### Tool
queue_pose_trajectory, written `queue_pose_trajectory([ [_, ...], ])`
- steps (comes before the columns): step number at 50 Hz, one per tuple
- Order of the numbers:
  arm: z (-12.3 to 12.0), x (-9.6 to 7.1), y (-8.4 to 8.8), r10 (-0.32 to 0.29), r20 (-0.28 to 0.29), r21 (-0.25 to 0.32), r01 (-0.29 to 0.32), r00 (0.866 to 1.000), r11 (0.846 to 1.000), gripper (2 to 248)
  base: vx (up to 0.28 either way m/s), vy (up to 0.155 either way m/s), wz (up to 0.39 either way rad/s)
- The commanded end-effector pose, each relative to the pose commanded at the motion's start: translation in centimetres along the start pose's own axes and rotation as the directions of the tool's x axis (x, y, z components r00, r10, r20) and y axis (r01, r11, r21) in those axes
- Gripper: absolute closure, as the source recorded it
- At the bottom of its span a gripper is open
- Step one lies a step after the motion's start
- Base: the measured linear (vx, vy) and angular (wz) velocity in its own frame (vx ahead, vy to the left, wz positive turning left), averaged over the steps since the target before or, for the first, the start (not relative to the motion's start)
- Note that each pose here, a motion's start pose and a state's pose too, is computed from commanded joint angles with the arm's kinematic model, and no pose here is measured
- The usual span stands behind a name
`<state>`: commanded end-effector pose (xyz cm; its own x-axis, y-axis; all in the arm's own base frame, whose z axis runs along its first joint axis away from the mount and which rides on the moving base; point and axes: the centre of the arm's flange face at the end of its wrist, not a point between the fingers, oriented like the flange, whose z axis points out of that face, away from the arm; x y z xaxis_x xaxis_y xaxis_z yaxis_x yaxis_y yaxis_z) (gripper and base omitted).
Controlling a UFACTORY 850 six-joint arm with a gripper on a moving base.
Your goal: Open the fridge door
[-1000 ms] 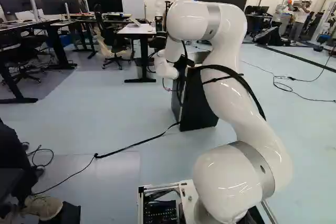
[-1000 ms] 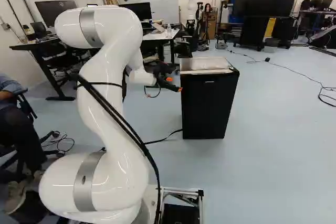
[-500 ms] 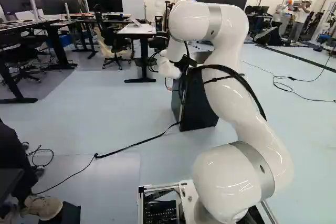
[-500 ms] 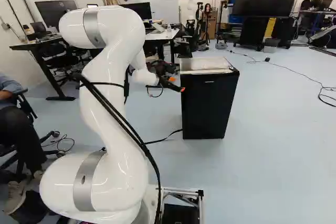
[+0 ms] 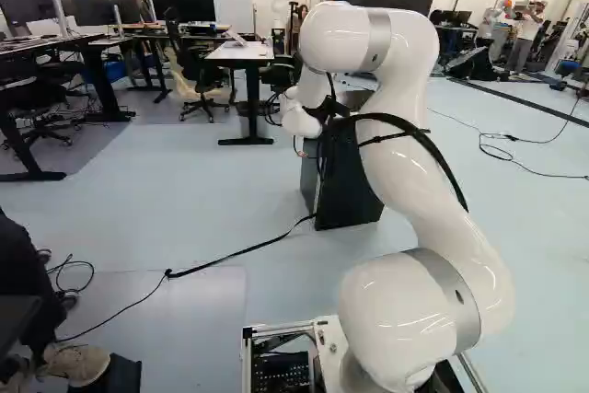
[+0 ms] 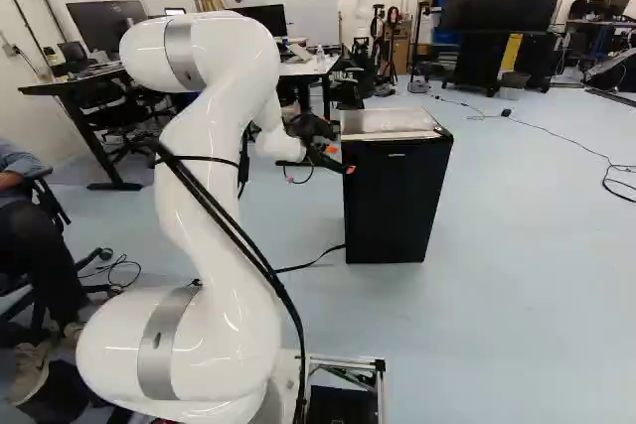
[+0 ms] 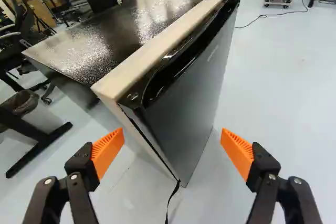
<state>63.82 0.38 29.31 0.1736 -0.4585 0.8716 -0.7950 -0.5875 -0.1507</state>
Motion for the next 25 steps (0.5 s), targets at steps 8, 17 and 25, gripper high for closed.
queue_pose_trajectory([
  [8,0.3,0.13,-0.01,0.004,-0.002,-0.003,-0.004,1.0,1.0,3,0.0,0.0,0.0],
  [17,0.59,0.28,0.06,0.007,-0.003,-0.006,-0.007,1.0,1.0,3,0.0,0.0,0.0],
  [25,0.86,0.44,0.19,0.01,-0.005,-0.01,-0.01,1.0,1.0,3,0.0,0.0,0.0],
])
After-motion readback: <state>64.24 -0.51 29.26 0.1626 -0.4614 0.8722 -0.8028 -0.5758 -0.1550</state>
